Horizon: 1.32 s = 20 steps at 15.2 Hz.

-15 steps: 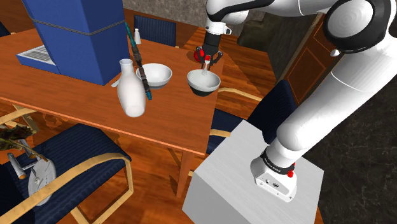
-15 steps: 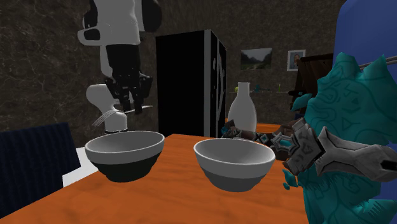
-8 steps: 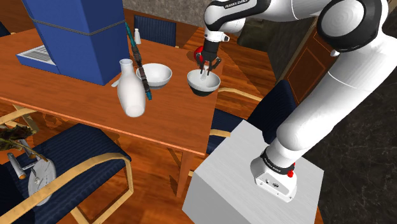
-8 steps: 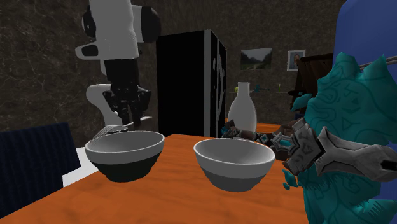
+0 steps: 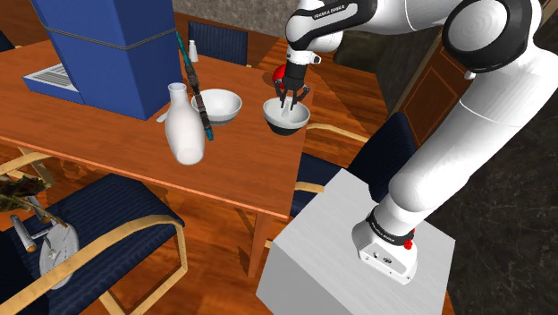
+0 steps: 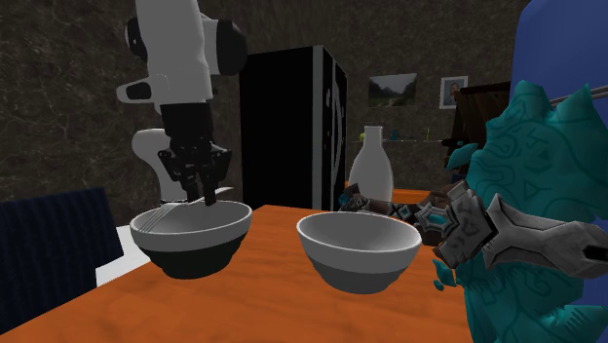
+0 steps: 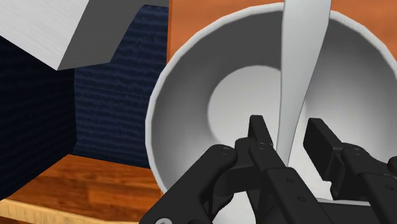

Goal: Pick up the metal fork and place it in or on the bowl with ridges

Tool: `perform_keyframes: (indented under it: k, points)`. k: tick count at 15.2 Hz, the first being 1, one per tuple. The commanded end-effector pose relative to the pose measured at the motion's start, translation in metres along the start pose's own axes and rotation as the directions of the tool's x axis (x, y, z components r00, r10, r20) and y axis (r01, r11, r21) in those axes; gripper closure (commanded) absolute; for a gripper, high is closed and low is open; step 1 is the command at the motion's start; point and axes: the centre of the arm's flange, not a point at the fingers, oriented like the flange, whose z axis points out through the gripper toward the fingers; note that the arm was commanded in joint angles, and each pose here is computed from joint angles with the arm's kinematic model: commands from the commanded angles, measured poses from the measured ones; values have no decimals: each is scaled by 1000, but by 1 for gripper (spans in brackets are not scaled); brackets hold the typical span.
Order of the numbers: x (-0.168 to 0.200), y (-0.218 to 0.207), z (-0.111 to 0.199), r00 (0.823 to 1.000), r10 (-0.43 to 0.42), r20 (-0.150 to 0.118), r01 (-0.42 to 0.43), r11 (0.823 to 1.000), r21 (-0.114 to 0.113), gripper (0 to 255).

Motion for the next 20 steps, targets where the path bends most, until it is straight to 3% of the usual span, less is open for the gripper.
perform_keyframes:
  k: [1, 2, 3, 8, 12, 20]
  points:
    - [0, 0, 0, 1000, 0, 0, 0, 1000, 0, 255]
    - [0, 0, 0, 1000, 0, 0, 0, 1000, 0, 255]
    - [0, 0, 0, 1000, 0, 0, 0, 1000, 0, 0]
    - [0, 0, 0, 1000, 0, 0, 0, 1000, 0, 0]
    - [0, 0, -50, 1000, 0, 0, 0, 1000, 0, 0]
    - [0, 0, -50, 1000, 0, 0, 0, 1000, 0, 0]
